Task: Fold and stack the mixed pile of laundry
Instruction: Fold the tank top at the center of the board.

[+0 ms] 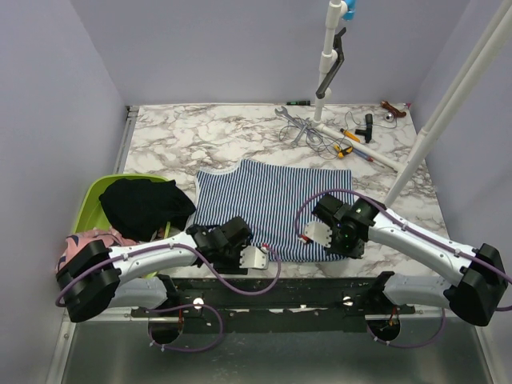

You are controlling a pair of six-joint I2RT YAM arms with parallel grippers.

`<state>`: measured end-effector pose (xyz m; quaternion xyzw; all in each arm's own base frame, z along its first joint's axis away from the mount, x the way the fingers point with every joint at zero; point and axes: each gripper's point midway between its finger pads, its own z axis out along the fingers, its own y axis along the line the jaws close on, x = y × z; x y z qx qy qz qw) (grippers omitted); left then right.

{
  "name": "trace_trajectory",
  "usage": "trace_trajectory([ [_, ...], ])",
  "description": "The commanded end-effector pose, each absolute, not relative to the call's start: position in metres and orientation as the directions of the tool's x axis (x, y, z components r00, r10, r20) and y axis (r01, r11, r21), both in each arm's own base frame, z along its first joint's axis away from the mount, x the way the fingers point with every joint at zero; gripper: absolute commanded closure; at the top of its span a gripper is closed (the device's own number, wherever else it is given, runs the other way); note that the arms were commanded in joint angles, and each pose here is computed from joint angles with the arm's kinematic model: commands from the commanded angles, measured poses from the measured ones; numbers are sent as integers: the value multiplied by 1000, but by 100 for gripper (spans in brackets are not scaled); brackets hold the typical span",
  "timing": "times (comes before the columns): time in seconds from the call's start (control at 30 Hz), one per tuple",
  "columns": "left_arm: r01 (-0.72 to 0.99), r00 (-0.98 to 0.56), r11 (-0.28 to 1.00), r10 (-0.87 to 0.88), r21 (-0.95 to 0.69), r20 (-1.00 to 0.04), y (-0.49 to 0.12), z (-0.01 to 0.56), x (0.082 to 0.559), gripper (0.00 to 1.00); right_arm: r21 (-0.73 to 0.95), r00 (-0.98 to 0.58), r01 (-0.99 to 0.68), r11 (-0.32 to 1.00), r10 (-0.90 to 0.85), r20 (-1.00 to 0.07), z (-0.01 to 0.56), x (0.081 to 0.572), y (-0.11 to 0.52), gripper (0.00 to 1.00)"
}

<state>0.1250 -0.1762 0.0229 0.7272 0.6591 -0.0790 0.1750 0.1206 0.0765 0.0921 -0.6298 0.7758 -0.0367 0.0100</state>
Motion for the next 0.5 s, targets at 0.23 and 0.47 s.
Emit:
trace_trajectory([
  [0.23,955,89,2,952,297,-292,-180,16,157,100,-68,-188,-980,187,-982,5,92,118,79,99],
  [0.47,935,4,127,929,330,-370,-180,70,195,100,-268,-260,-937,224,-959,111,100,147,56,99],
])
